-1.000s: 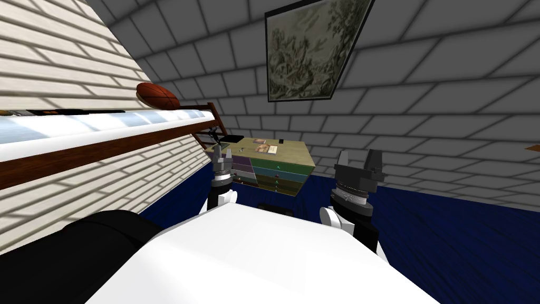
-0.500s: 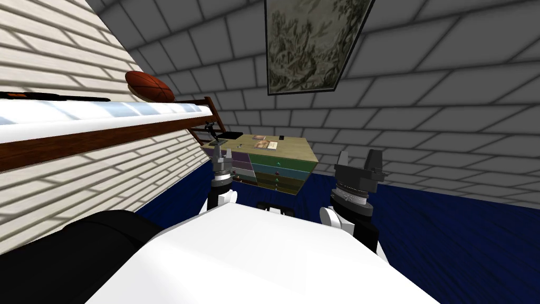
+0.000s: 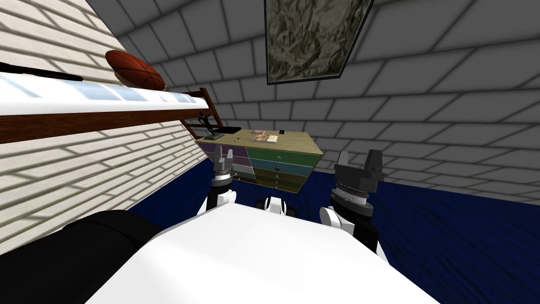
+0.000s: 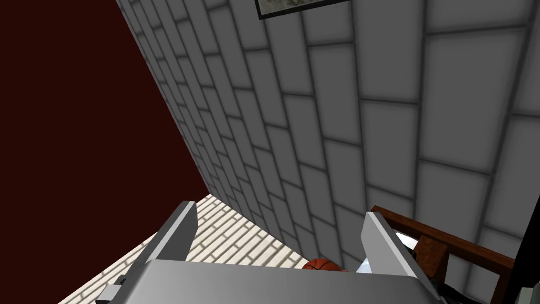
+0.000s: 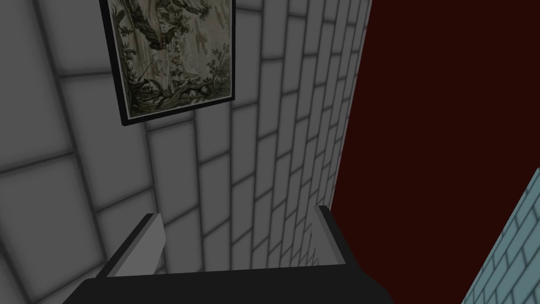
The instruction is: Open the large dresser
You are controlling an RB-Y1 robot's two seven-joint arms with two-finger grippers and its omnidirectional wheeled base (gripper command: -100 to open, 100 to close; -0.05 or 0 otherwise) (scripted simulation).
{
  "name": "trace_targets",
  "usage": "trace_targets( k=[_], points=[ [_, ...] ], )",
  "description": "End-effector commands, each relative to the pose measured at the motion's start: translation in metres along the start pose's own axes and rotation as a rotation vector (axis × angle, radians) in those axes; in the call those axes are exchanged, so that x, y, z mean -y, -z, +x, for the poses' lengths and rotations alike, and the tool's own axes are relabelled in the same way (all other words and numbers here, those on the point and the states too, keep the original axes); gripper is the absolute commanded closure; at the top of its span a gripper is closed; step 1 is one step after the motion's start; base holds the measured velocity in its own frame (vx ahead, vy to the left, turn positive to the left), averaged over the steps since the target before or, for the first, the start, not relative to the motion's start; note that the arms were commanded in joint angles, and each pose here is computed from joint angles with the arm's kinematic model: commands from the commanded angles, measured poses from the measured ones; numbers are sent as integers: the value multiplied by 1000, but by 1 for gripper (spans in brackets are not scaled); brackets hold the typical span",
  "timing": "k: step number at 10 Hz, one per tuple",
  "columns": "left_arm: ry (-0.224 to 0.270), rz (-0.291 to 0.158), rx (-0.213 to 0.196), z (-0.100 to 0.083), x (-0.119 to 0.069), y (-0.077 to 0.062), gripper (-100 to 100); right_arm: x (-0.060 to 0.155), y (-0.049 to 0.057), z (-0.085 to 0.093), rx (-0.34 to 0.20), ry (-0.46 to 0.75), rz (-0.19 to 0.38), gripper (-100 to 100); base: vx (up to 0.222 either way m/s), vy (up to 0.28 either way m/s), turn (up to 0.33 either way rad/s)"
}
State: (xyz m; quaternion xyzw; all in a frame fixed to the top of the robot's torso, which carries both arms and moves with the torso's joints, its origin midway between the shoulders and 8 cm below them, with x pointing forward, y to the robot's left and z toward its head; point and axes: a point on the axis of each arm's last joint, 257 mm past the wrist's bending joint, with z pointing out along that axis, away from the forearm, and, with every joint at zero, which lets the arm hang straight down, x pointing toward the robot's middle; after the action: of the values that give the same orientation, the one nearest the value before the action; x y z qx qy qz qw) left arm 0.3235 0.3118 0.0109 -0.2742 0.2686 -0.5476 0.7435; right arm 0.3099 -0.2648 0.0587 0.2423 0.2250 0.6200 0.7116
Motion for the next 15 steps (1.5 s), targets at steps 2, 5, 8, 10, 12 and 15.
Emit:
trace_targets(
  k=[2, 5, 8, 10, 12, 15],
  points=[
    [-21, -31, -72, 10, -19, 5, -100, 0, 0, 0, 0, 0, 0, 0, 25, -51, -6],
    [-33, -75, -106, 14, -44, 13, -100, 0, 0, 0, 0, 0, 0, 0, 33, -69, -7],
    [-39, -128, -121, 16, -72, 23, -100, 0, 0, 0, 0, 0, 0, 0, 36, -80, -8],
    [-42, -162, -125, 17, -89, 31, -100, 0, 0, 0, 0, 0, 0, 0, 46, -82, -9],
    [-43, -193, -129, 18, -105, 39, -100, 0, 0, 0, 0, 0, 0, 0, 41, -77, -7],
    [-47, -234, -136, 19, -125, 49, -100, 0, 0, 0, 0, 0, 0, 0, 32, -69, -8]
  ],
)
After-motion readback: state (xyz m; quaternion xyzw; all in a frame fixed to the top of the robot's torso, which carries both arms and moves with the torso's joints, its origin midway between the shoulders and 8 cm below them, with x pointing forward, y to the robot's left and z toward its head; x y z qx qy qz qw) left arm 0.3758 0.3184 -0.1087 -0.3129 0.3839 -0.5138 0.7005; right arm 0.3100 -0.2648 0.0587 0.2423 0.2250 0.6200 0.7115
